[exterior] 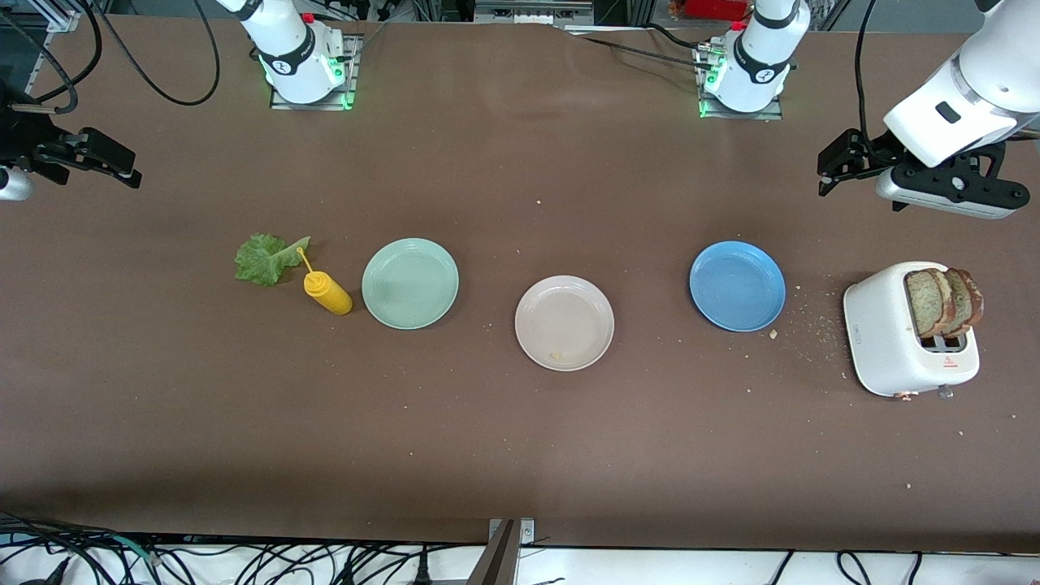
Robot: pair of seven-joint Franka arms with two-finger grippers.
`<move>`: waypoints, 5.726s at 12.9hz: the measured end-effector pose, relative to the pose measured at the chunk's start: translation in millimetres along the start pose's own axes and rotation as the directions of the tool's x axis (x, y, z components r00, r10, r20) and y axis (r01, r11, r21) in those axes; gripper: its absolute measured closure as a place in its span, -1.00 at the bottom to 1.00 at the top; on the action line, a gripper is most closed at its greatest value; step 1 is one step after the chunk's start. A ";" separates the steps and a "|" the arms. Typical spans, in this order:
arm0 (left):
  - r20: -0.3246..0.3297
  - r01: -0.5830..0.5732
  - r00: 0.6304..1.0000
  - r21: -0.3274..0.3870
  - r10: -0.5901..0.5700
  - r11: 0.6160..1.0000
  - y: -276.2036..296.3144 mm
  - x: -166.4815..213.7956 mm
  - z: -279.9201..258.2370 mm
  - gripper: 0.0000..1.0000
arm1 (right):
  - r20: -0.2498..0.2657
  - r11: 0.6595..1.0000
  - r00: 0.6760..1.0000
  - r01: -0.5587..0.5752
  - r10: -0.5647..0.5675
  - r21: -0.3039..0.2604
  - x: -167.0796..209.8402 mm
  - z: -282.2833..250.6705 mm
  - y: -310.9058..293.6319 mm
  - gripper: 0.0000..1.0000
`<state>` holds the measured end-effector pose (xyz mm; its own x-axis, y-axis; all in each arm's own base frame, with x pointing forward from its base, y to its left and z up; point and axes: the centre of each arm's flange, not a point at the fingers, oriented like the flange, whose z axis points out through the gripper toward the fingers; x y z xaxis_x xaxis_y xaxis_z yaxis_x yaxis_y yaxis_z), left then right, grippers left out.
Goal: Make sandwich in beige plate with both arms
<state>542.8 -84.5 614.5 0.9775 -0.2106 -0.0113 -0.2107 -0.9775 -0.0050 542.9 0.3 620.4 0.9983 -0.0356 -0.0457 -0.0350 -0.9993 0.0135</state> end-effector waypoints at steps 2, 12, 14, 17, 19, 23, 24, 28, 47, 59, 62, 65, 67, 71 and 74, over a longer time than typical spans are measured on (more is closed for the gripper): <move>0.000 0.000 1.000 0.000 0.000 1.000 0.0 0.0 0.0 -1.00 | 0.000 1.000 1.000 0.000 0.000 0.000 0.0 0.0 0.0 -1.00; 0.000 0.001 1.000 0.000 -0.001 1.000 -0.8 0.0 0.0 -1.00 | 0.000 1.000 1.000 0.000 0.000 0.000 0.0 0.0 0.0 -1.00; 0.000 0.002 1.000 0.000 -0.002 1.000 -0.8 0.0 0.0 -1.00 | 0.000 1.000 1.000 0.000 0.000 0.000 0.0 0.0 0.0 -1.00; 0.000 0.002 1.000 0.000 -0.002 1.000 -0.9 0.0 0.1 -1.00 | 0.000 1.000 1.000 0.000 0.000 0.000 0.0 0.0 0.0 -1.00; 0.000 0.002 1.000 0.000 -0.002 1.000 -0.8 0.0 0.1 -1.00 | 0.000 1.000 1.000 0.000 0.000 0.000 0.0 0.0 0.0 -1.00; 0.000 0.002 1.000 0.000 -0.002 1.000 -0.9 0.0 0.1 -1.00 | 0.000 1.000 1.000 0.000 0.000 0.000 0.0 0.0 0.0 -1.00; 0.000 0.002 1.000 0.000 -0.002 1.000 -0.9 0.0 0.1 -1.00 | 0.000 1.000 1.000 0.000 0.000 0.000 0.0 0.0 0.0 -1.00; 0.000 0.002 1.000 0.000 -0.002 1.000 -0.9 0.0 0.1 -1.00 | 0.000 1.000 1.000 0.000 0.000 0.000 0.0 0.0 0.0 -1.00; 0.167 0.107 0.980 0.004 -0.106 0.994 -120.5 35.6 109.6 -1.00 | 0.000 1.000 1.000 0.023 -0.023 -0.001 -0.6 -0.3 -12.6 -1.00; 0.127 0.205 0.969 0.078 -0.214 0.976 -235.9 55.9 200.9 -1.00 | -0.001 1.000 1.000 0.016 -0.016 -0.001 -0.3 -0.4 -9.3 -1.00; 0.158 0.218 0.961 0.065 -0.226 0.974 -254.1 51.8 226.8 -1.00 | -0.001 1.000 1.000 0.016 -0.016 -0.001 -0.3 -0.4 -9.2 -1.00; 0.177 0.219 0.958 0.059 -0.226 0.974 -255.8 51.1 239.5 -0.96 | -0.001 1.000 1.000 0.016 -0.016 -0.001 -0.3 -0.4 -9.2 -1.00; 0.180 0.236 0.953 0.059 -0.243 0.970 -266.1 46.0 241.1 -0.64 | -0.001 1.000 1.000 0.016 -0.016 -0.001 -0.3 -0.4 -9.2 -1.00; 0.193 0.253 0.947 0.055 -0.259 0.966 -277.9 38.2 242.0 0.28 | -0.003 1.000 1.000 0.016 -0.016 -0.001 0.3 0.0 -9.1 -1.00; 0.194 0.228 0.953 0.049 -0.233 0.973 -276.0 39.0 241.7 0.74 | -0.013 1.000 1.000 0.016 -0.016 -0.001 1.4 -1.1 -9.0 -1.00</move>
<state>636.7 178.9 373.7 0.9786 0.0283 -0.2039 0.0170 -0.9982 -0.0568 544.6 9.2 621.3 0.9993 -0.0199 -0.0331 -0.0195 -0.9997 0.0134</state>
